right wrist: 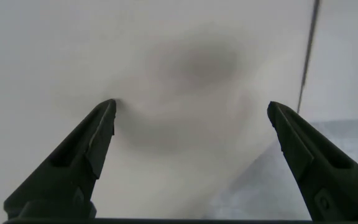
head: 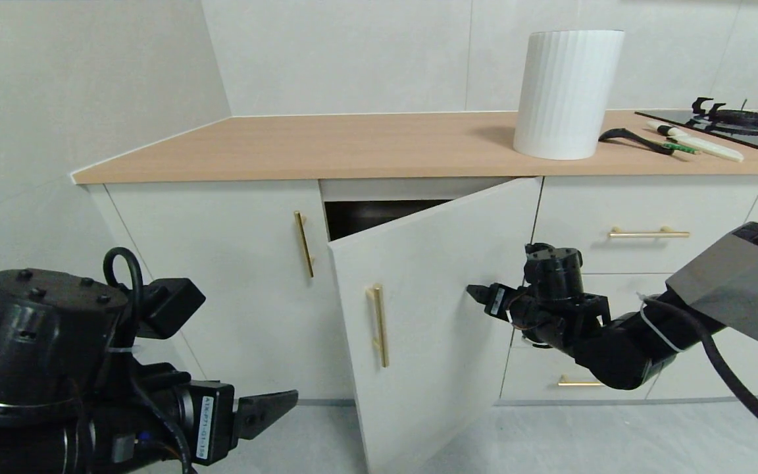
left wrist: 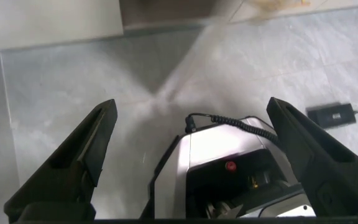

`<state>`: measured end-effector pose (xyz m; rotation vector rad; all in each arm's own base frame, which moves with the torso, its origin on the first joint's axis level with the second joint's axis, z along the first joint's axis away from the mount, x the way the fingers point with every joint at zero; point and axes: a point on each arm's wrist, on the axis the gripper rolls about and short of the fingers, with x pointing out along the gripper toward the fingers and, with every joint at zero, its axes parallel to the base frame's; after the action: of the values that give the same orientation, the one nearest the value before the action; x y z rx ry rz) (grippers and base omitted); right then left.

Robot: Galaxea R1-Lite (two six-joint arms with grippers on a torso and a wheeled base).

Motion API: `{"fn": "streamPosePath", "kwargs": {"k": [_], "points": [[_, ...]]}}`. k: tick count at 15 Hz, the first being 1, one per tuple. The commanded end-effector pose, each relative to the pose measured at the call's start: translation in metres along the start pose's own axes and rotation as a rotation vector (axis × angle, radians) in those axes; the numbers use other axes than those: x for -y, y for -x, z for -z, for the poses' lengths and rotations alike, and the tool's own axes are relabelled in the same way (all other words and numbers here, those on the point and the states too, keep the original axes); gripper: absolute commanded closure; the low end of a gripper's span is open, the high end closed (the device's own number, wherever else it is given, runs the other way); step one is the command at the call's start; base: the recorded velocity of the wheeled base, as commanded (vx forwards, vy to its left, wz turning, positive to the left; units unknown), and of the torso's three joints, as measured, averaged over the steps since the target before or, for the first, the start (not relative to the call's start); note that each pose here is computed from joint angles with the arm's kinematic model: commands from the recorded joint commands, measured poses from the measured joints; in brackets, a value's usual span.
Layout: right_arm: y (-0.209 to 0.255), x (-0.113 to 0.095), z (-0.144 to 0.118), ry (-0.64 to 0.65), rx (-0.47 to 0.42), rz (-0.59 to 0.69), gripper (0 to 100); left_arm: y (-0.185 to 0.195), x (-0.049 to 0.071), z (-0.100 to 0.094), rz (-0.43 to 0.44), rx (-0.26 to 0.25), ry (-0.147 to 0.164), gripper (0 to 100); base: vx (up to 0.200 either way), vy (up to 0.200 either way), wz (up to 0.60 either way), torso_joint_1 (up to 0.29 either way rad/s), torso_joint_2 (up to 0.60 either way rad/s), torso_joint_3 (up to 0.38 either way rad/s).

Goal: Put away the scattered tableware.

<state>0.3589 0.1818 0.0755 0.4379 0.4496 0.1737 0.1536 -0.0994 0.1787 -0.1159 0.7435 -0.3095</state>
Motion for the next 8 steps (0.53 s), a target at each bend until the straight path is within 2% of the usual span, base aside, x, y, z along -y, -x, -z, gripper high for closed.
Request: {"fn": "streamPosePath", "kwargs": {"k": [1,8], "points": [[-0.001,0.0006,0.001,0.001,-0.003,0.004,0,-0.0014,0.0001,0.0003,-0.002,-0.006,0.001,0,0.0,0.0,0.0,0.0,0.0,0.0],[-0.0105,-0.001,-0.0012,-0.019,0.063,0.012,0,-0.0025,-0.0002,0.0011,-0.006,-0.011,-0.001,0,0.0,0.0,0.0,0.0,0.0,0.0]]}}
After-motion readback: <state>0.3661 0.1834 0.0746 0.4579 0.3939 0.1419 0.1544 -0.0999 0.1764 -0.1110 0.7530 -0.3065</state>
